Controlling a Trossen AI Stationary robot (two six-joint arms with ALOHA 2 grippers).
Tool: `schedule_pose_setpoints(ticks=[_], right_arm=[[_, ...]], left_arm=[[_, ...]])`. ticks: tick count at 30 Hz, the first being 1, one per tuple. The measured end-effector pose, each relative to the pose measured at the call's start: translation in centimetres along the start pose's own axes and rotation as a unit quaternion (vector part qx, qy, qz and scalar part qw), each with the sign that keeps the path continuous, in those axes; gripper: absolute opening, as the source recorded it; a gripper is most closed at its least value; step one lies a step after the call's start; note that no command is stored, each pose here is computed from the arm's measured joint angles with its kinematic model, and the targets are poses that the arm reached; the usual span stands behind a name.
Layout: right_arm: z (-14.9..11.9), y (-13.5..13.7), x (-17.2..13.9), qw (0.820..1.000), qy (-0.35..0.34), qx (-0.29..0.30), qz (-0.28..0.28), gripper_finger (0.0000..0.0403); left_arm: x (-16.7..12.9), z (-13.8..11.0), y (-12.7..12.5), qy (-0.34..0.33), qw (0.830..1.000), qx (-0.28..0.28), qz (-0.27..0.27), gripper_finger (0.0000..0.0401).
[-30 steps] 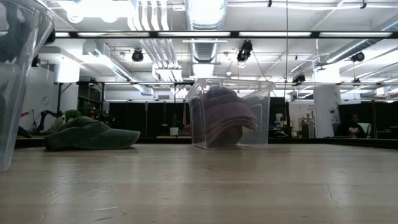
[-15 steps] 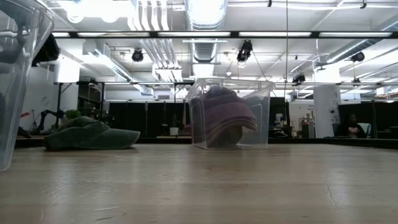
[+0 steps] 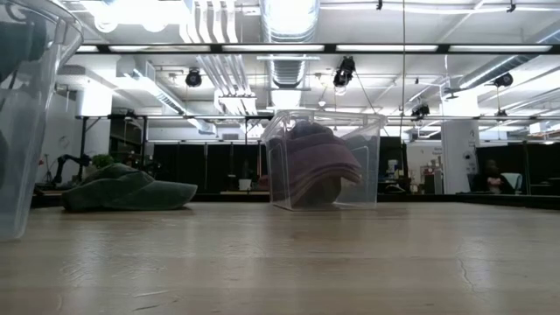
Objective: Pick & Place hat
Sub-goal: Adjust the bottom transparent bin
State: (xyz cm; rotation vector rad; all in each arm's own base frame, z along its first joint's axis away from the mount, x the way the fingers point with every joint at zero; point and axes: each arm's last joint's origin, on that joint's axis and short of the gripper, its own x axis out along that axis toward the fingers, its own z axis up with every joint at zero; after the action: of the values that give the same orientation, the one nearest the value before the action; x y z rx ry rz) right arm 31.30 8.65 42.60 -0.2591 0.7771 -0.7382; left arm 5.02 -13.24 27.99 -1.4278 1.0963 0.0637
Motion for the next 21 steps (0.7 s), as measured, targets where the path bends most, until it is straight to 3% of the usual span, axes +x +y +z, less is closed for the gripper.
schedule_pose_setpoints(ticks=[5, 7, 12, 17, 21], right_arm=[[0.0, 0.0, 0.0, 1.0, 0.0, -0.018, 0.0, 0.016], [0.0, 0.0, 0.0, 1.0, 0.0, -0.023, 0.0, 0.016], [0.0, 0.0, 0.0, 1.0, 0.0, -0.026, 0.0, 0.016], [0.0, 0.0, 0.0, 1.0, 0.0, -0.028, 0.0, 0.016], [0.0, 0.0, 0.1, 0.999, 0.001, -0.034, 0.0, 0.016]], left_arm=[[-2.5, -0.6, -2.7, -0.012, 1.0, 0.008, -0.024, 0.0131], [-3.3, -0.6, -3.1, -0.012, 1.0, 0.001, 0.009, 0.0131], [-3.4, -1.6, -3.1, 0.072, 0.988, -0.053, 0.124, 0.0131], [-1.8, -2.1, -2.8, 0.044, 0.984, -0.034, 0.169, 0.0131], [-0.9, -2.5, -2.3, 0.059, 0.975, -0.031, 0.212, 0.0131]])
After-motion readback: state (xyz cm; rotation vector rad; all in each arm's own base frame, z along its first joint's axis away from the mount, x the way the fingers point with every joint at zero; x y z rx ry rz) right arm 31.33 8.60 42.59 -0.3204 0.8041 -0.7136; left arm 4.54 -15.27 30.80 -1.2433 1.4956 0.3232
